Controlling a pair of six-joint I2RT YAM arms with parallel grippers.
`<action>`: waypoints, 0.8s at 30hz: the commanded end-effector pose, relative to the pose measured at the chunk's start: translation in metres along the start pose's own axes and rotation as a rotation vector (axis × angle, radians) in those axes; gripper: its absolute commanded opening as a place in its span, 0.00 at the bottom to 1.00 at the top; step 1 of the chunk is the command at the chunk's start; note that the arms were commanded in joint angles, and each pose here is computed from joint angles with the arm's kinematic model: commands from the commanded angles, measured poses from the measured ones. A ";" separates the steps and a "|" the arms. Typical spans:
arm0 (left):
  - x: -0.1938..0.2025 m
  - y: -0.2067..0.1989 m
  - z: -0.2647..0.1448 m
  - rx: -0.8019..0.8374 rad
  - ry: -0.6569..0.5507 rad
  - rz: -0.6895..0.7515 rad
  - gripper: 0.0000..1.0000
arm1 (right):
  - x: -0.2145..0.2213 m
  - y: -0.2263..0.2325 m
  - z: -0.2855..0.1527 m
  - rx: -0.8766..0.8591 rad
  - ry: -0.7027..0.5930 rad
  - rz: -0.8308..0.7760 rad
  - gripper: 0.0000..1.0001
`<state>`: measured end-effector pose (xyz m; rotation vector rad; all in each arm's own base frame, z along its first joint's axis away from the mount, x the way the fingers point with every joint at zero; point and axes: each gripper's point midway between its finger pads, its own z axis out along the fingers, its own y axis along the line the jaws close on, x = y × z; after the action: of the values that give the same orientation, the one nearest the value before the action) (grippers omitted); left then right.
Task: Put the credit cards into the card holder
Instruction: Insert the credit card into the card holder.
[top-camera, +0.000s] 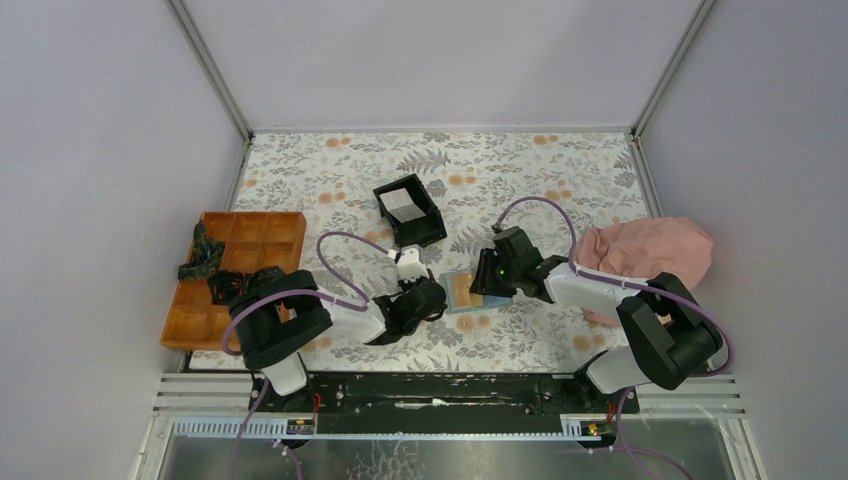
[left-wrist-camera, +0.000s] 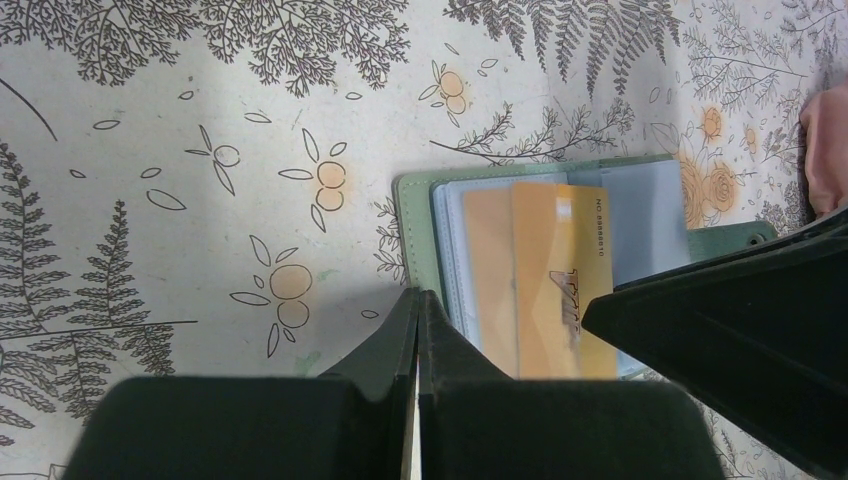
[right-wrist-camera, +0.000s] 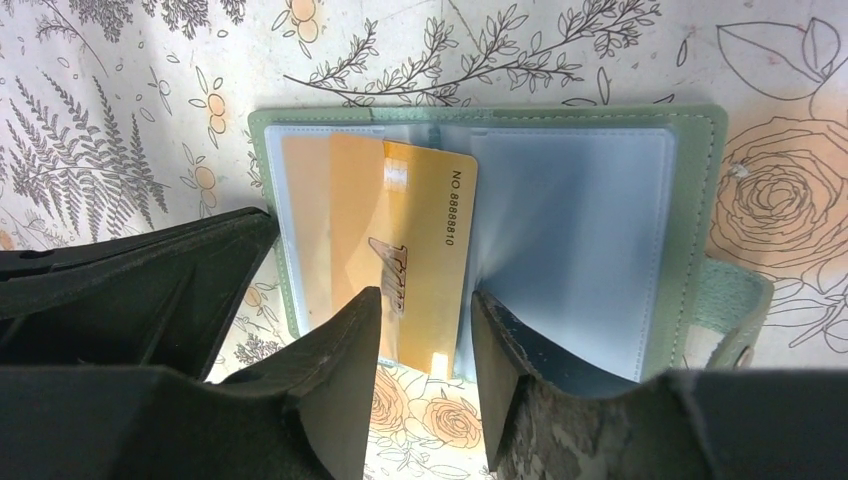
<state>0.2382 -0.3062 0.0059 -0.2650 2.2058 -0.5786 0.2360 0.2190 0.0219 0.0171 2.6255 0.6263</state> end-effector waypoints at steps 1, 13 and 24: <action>0.073 0.095 -0.024 -0.239 0.293 0.225 0.00 | -0.017 0.008 -0.003 -0.006 -0.060 -0.015 0.44; 0.072 0.093 -0.023 -0.239 0.291 0.230 0.00 | -0.025 0.027 0.001 -0.087 -0.070 -0.006 0.40; 0.072 0.089 -0.020 -0.238 0.293 0.234 0.00 | -0.024 0.038 0.005 -0.144 -0.049 -0.003 0.40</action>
<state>0.2393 -0.3099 0.0064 -0.2612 2.2096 -0.5786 0.2420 0.2320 0.0223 0.0060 2.6015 0.7000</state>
